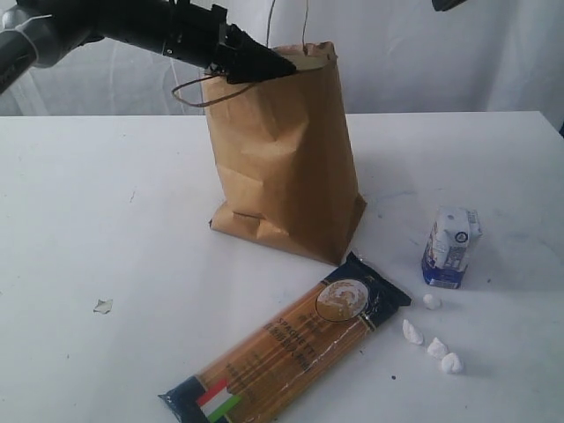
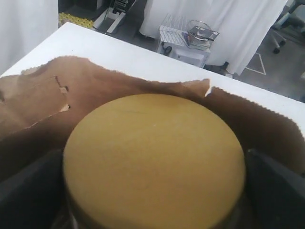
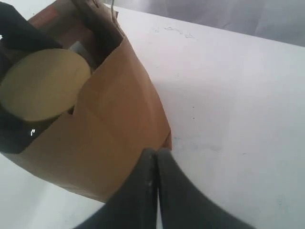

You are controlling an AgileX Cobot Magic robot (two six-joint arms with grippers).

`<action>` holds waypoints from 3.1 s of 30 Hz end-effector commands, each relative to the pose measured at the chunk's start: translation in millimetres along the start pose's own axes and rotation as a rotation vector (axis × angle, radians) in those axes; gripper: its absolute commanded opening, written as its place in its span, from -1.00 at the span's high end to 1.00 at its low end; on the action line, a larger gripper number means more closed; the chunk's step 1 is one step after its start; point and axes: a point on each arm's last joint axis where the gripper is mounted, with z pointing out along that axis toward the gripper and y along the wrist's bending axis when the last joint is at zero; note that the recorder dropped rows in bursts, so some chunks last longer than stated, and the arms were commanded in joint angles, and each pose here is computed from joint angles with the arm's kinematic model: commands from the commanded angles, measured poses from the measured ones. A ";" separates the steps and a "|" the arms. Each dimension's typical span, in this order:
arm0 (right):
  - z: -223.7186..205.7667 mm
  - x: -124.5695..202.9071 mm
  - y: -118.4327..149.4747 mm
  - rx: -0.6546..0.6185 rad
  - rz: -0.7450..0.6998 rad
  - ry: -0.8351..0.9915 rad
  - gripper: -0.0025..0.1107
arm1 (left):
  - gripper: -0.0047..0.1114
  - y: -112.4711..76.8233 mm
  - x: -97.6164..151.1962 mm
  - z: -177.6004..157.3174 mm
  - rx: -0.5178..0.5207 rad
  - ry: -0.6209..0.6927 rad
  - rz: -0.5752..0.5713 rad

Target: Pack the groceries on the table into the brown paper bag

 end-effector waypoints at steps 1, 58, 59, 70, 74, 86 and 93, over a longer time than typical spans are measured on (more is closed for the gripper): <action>-1.5 0.3 -0.6 -0.001 -0.005 -0.005 0.96 | -0.38 -6.2 7.1 -1.1 0.047 0.103 -0.003; -0.5 0.3 -0.4 -0.006 0.003 -0.004 0.96 | -0.89 -4.7 -25.9 -164.3 -0.314 0.029 -0.115; 0.3 0.3 -0.7 -0.006 0.004 -0.002 0.96 | -0.89 -4.8 -25.5 -167.8 -0.331 0.041 -0.110; 10.7 1.2 -3.5 -0.011 0.013 0.018 0.96 | -0.64 -7.6 -18.5 -185.6 -0.535 0.193 -0.303; 12.3 1.4 -4.2 -0.010 0.013 0.022 0.96 | 0.18 -17.4 -26.2 -193.2 -0.596 0.200 -0.345; 11.8 3.8 -13.7 0.094 -0.028 0.050 0.96 | 0.92 -9.5 -10.0 -222.3 -0.867 0.266 -0.597; 10.8 5.3 -20.7 0.172 -0.006 0.066 0.96 | 0.92 -32.1 -13.1 -271.5 -0.994 0.173 -0.734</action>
